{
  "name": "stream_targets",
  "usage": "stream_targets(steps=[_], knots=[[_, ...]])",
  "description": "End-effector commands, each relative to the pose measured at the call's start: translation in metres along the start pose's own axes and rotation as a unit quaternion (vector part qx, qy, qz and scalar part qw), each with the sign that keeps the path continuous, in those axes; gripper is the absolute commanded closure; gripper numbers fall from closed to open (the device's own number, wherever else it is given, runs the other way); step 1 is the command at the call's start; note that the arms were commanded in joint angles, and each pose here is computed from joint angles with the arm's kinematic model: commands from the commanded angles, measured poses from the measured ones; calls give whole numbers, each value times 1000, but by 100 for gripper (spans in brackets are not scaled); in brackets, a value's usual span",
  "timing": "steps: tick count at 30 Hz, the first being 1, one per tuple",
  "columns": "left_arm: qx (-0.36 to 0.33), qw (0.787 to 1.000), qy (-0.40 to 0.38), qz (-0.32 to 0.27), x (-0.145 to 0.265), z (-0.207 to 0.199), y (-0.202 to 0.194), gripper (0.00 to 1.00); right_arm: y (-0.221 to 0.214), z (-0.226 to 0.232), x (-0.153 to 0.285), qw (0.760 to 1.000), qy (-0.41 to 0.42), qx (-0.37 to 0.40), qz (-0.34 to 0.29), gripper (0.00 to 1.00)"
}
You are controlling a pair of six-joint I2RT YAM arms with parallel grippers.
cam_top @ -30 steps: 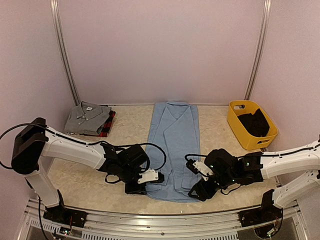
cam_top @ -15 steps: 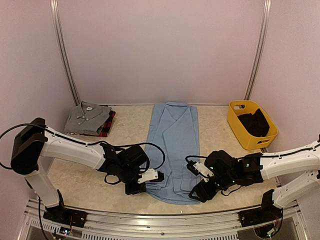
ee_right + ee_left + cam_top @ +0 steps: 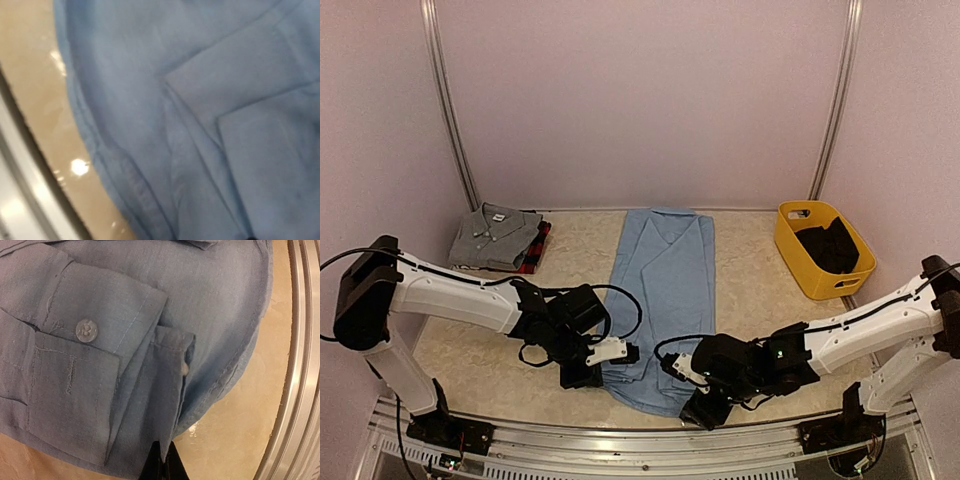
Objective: Fold and stack the long sleeve shirts
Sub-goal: Pick up the rectangle-folded shirt from the center of the board.
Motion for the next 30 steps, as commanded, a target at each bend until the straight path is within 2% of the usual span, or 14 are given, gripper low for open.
stream_targets(steps=[1,12,18,21,28,30], knots=[[-5,1000,-21,-5,4,-3,0,100,1,0,-12,999,-31,35,14,32],[-18,999,-35,-20,12,-7,-2,100,-11,-4,-26,996,-58,47,42,46],[-24,998,-44,-31,16,-11,-1,100,-22,-5,-30,995,-74,35,47,57],[-25,998,-50,-30,15,-14,-1,100,-26,-2,-32,995,-80,40,54,67],[-30,998,-55,-24,13,-20,-3,100,-31,10,-36,996,-59,38,59,100],[-33,998,-53,-27,15,-21,-4,100,-31,11,-35,996,-53,36,62,100]])
Point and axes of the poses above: each gripper's point midway between its finger pads, its own x axis back along the fingers, its own z axis along the line the jaws close on, y = z × x, the point moved 5 cm from there along x, back along the fingers, and after that the axes turned 6 degrees about -x, right-handed, at the moved point
